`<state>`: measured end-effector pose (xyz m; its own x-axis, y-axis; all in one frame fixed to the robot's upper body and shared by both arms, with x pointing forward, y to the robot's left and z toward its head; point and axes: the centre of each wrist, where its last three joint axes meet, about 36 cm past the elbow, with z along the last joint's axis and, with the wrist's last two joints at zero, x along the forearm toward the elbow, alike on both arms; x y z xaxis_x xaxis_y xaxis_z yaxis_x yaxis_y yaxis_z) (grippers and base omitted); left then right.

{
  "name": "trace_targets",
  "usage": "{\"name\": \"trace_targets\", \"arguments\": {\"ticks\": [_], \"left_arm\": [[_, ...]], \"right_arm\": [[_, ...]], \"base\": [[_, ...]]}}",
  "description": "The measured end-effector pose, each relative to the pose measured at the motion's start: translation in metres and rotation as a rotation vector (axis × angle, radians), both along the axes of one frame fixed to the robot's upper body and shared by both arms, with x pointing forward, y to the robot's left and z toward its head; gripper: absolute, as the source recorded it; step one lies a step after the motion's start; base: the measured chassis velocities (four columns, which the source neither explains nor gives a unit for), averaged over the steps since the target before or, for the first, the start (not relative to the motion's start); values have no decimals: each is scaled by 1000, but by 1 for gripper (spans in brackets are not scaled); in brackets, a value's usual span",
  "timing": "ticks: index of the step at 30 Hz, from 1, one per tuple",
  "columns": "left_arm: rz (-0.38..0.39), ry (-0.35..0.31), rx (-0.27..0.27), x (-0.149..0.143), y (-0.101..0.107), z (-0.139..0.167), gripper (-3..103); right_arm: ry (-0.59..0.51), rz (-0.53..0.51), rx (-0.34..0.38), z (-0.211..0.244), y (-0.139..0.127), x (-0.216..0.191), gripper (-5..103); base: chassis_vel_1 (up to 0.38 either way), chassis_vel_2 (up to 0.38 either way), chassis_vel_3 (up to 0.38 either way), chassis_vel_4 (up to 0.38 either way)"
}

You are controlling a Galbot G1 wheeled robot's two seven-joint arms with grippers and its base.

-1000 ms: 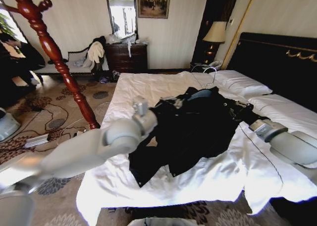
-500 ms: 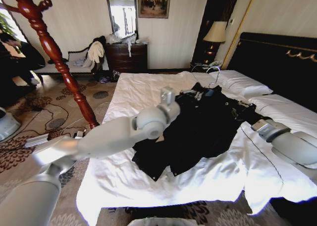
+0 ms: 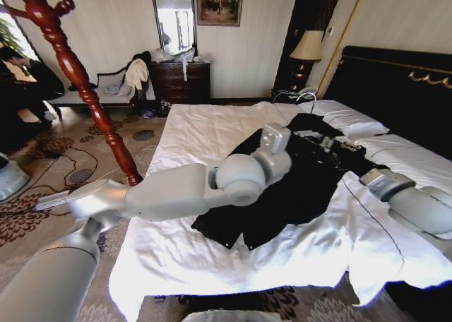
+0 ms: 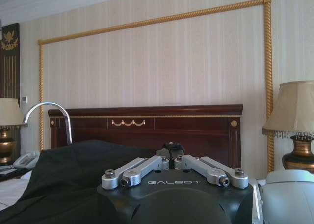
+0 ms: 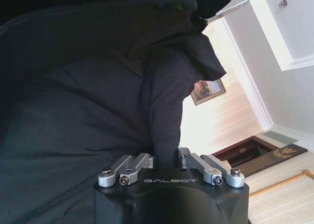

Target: Pick up the clothes from the bed and hang them on the clothes hanger.

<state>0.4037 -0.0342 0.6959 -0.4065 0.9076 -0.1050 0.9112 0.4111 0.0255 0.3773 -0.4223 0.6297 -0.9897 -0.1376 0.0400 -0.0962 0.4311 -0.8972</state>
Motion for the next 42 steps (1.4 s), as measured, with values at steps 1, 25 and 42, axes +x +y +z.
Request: {"name": "trace_targets", "arguments": {"ticks": [1, 25, 42], "left_arm": [[0, -4, 5, 1, 0, -2, 0], [5, 22, 69, 5, 9, -26, 39], [31, -22, -10, -14, 53, 20, 99]], "right_arm": [[0, 0, 1, 0, 0, 0, 19], [-11, 40, 36, -1, 18, -15, 19], [-8, 33, 63, -9, 15, -21, 19]], "base": [[0, 0, 0, 0], [0, 0, 0, 0], [0, 0, 0, 0]]}}
